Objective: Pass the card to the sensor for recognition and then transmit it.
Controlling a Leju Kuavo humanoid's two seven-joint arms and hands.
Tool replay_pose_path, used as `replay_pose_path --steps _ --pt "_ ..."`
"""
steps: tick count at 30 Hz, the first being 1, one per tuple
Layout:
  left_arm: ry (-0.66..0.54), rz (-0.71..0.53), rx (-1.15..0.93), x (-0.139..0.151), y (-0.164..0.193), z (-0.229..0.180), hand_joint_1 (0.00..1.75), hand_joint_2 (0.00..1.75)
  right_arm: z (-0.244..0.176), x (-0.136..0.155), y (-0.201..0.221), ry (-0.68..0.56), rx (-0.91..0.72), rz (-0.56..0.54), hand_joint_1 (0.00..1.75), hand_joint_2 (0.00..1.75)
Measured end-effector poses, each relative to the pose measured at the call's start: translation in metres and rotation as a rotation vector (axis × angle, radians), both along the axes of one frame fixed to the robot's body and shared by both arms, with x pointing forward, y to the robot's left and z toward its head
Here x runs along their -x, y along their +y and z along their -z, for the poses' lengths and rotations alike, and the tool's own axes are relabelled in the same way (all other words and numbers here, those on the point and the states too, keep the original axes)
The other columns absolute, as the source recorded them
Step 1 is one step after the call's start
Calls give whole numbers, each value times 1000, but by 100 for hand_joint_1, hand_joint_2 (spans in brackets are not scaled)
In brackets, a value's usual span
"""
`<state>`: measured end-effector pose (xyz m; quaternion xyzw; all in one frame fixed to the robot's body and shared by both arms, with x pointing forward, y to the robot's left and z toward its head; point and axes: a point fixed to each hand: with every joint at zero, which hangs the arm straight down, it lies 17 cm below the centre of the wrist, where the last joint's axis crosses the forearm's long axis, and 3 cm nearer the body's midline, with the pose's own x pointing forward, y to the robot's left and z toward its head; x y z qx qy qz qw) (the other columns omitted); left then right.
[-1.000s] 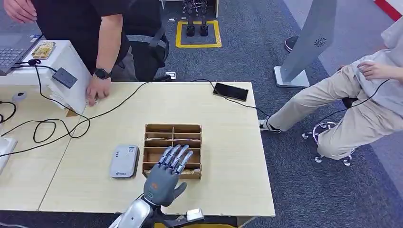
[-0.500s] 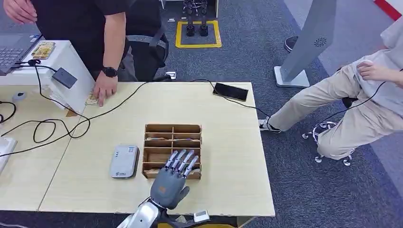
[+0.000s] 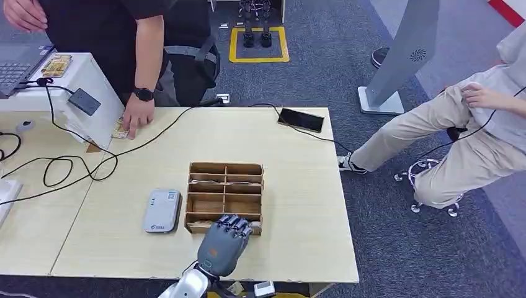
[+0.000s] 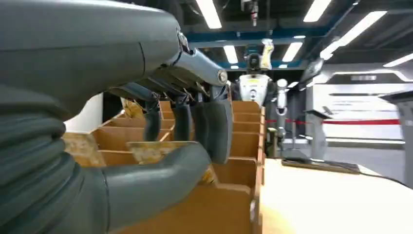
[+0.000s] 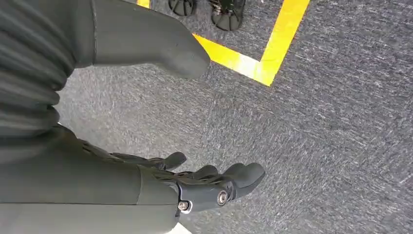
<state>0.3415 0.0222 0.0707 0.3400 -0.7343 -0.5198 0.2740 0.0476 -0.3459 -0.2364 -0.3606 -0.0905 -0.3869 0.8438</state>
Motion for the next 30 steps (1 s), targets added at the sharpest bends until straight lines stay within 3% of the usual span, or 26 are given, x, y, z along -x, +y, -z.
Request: replay_pose_path --steps 23,25,30 --pt "-34 14 71 16 -10 -26 175 175 3 -1 8 2 -19 -18 0 175" --pt "-52 13 93 18 -11 -37 5 175 3 -1 8 2 -18 -20 0 175" --pt "-125 -26 173 14 -2 -81 0 175 3 -1 10 5 -20 -24 0 175"
